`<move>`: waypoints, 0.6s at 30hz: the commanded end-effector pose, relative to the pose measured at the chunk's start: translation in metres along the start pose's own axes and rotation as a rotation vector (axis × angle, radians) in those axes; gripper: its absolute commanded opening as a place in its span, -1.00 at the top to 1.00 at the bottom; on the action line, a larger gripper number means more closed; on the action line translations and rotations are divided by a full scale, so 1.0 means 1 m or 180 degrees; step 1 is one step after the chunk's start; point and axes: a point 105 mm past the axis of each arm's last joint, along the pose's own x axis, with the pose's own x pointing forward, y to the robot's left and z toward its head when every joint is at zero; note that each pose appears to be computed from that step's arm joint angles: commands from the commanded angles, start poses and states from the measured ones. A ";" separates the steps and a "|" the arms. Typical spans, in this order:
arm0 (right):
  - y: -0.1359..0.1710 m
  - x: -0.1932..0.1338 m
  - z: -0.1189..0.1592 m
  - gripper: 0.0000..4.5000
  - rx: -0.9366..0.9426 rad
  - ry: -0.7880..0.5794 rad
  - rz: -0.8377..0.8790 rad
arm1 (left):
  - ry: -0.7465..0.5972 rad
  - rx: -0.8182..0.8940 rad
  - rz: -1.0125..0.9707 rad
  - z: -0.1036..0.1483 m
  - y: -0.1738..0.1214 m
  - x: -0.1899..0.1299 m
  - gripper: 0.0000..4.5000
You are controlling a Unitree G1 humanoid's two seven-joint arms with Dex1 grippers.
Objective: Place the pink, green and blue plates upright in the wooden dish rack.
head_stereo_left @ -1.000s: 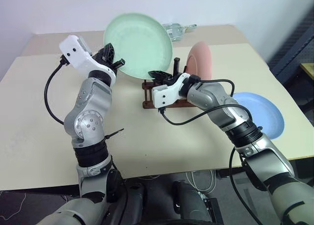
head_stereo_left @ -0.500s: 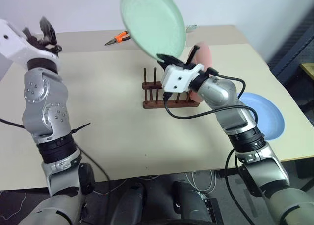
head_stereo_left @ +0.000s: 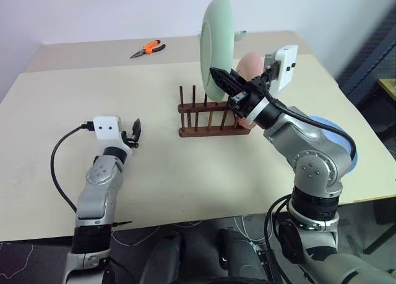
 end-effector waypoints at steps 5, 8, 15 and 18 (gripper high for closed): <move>-0.013 -0.006 -0.007 1.00 -0.0034 0.0161 -0.0157 | 0.0031 0.0078 -0.0851 -0.012 -0.039 -0.024 -0.28; -0.021 -0.006 -0.011 1.00 -0.0009 0.0215 -0.0233 | 0.0015 0.0068 -0.1016 -0.011 -0.048 -0.028 -0.28; -0.033 -0.006 -0.022 1.00 0.0044 0.0397 -0.0305 | -0.0085 0.0142 -0.1706 -0.004 -0.081 -0.044 -0.28; -0.034 -0.005 -0.022 0.84 0.0072 0.0410 -0.0274 | -0.0122 0.0167 -0.1927 0.001 -0.091 -0.050 -0.30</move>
